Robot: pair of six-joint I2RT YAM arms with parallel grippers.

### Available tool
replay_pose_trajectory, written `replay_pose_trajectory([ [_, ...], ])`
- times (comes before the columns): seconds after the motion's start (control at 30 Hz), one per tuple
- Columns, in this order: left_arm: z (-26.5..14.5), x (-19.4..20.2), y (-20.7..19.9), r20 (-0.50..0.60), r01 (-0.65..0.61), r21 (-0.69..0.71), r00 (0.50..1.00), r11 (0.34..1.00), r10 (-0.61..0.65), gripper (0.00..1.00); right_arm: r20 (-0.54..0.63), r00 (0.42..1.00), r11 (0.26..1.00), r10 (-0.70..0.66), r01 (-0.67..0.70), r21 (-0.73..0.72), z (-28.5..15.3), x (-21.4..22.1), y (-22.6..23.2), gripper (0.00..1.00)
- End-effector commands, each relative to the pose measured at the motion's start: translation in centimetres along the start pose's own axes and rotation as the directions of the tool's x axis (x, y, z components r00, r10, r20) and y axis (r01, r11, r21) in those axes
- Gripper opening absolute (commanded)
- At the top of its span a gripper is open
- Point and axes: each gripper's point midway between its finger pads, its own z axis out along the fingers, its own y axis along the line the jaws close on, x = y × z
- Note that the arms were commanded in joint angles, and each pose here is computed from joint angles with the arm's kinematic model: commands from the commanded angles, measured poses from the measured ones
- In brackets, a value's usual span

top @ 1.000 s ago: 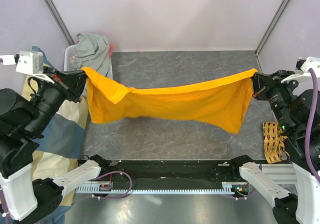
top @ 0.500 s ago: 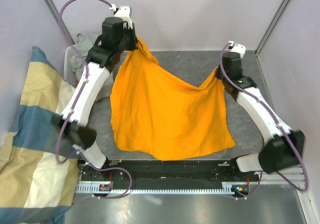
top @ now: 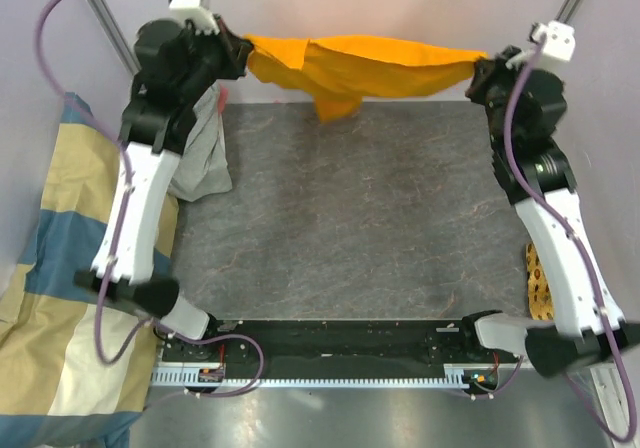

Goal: Fold and stack the t-shirts
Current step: Flatten the tshirt out

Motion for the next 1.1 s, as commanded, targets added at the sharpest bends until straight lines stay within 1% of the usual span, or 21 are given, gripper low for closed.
replay_pose_trajectory([
  [0.0, -6.8, -1.7, -1.7, 0.120, 0.031, 0.056, 0.992, 0.998, -0.038, 0.02, -0.114, 0.994, 0.999, 0.002, -0.008, -0.047, -4.0, 5.2, -1.4, 0.00],
  [0.03, -6.7, 1.7, -0.8, 0.053, 0.041, 0.033, 0.998, 0.999, -0.043, 0.02, -0.187, 0.982, 0.999, -0.008, 0.002, -0.034, -4.6, 8.7, -2.4, 0.00],
  [0.07, -7.1, 3.0, -0.6, 0.035, 0.043, 0.028, 0.998, 0.999, -0.044, 0.02, -0.214, 0.977, 1.000, -0.010, 0.004, -0.028, -5.1, 10.1, -2.9, 0.00],
  [0.1, -8.6, 3.4, -0.6, 0.045, 0.046, 0.031, 0.998, 0.998, -0.048, 0.02, -0.233, 0.972, 1.000, -0.013, 0.007, -0.025, -6.2, 11.0, -3.5, 0.00],
  [0.13, -8.2, 8.5, 0.5, -0.057, 0.062, 0.007, 0.996, 0.998, -0.062, 0.02, -0.302, 0.953, 1.000, -0.028, 0.026, -0.010, -6.8, 14.4, -4.6, 0.00],
  [0.17, -8.3, 10.7, 0.9, -0.088, 0.073, -0.001, 0.994, 0.997, -0.073, 0.02, -0.332, 0.943, 0.999, -0.031, 0.032, -0.002, -7.4, 16.0, -5.2, 0.00],
  [0.2, -9.0, 15.5, 1.8, -0.171, 0.102, -0.029, 0.980, 0.994, -0.105, 0.02, -0.349, 0.937, 1.000, -0.028, 0.030, 0.002, -8.1, 17.0, -5.7, 0.00],
  [0.23, -9.3, 18.0, 2.3, -0.207, 0.121, -0.042, 0.970, 0.992, -0.127, 0.02, -0.410, 0.911, 0.998, -0.037, 0.050, 0.022, -9.0, 20.3, -7.0, 0.00],
  [0.27, -9.7, 20.4, 2.7, -0.240, 0.144, -0.059, 0.959, 0.988, -0.153, 0.02, -0.435, 0.900, 0.998, -0.031, 0.048, 0.030, -9.5, 21.7, -7.4, 0.00],
  [0.3, -10.4, 25.1, 3.4, -0.301, 0.183, -0.093, 0.932, 0.979, -0.202, 0.02, -0.450, 0.892, 0.998, -0.027, 0.050, 0.040, -10.0, 22.7, -7.9, 0.00],
  [0.33, -10.9, 27.2, 3.8, -0.331, 0.204, -0.114, 0.915, 0.972, -0.231, 0.02, -0.496, 0.868, 0.996, -0.029, 0.069, 0.061, -10.9, 25.1, -9.0, 0.00],
  [0.37, -11.3, 29.0, 3.8, -0.351, 0.239, -0.128, 0.897, 0.962, -0.270, 0.02, -0.514, 0.858, 0.995, -0.009, 0.059, 0.080, -11.4, 26.1, -9.4, 0.00],
  [0.4, -12.5, 32.8, 4.3, -0.415, 0.251, -0.159, 0.860, 0.955, -0.295, 0.02, -0.543, 0.840, 0.994, 0.000, 0.061, 0.095, -12.0, 27.6, -10.0, 0.00],
  [0.47, -13.6, 35.0, 4.3, -0.446, 0.282, -0.185, 0.830, 0.941, -0.336, 0.02, -0.570, 0.821, 0.991, 0.032, 0.047, 0.124, -12.8, 28.7, -10.5, 0.00],
  [0.5, -14.6, 36.9, 4.5, -0.474, 0.289, -0.203, 0.807, 0.936, -0.352, 0.02, -0.580, 0.813, 0.988, 0.047, 0.047, 0.147, -13.2, 29.2, -10.9, 0.00],
  [0.53, -15.0, 36.8, 4.4, -0.467, 0.295, -0.199, 0.810, 0.935, -0.355, 0.02, -0.581, 0.812, 0.987, 0.056, 0.044, 0.155, -13.3, 29.3, -11.0, 0.00],
  [0.6, -16.0, 37.9, 4.7, -0.480, 0.293, -0.230, 0.796, 0.928, -0.370, 0.02, -0.590, 0.804, 0.983, 0.074, 0.042, 0.180, -13.7, 29.7, -11.4, 0.00],
  [0.67, -16.3, 37.6, 5.1, -0.472, 0.278, -0.248, 0.802, 0.928, -0.367, 0.02, -0.605, 0.792, 0.979, 0.078, 0.054, 0.196, -14.0, 30.2, -11.7, 0.00],
  [0.73, -16.8, 37.7, 5.5, -0.479, 0.262, -0.275, 0.797, 0.925, -0.368, 0.02, -0.617, 0.783, 0.975, 0.083, 0.064, 0.213, -14.3, 30.4, -12.0, 0.00],
  [0.9, -17.3, 36.5, 5.5, -0.464, 0.256, -0.289, 0.805, 0.922, -0.369, 0.02, -0.675, 0.731, 0.961, 0.104, 0.100, 0.257, -15.2, 32.1, -12.9, 0.00],
  [1.07, -18.1, 36.8, 5.0, -0.492, 0.270, -0.288, 0.782, 0.919, -0.383, 0.02, -0.700, 0.702, 0.951, 0.134, 0.108, 0.289, -16.2, 33.3, -13.5, 0.00],
])
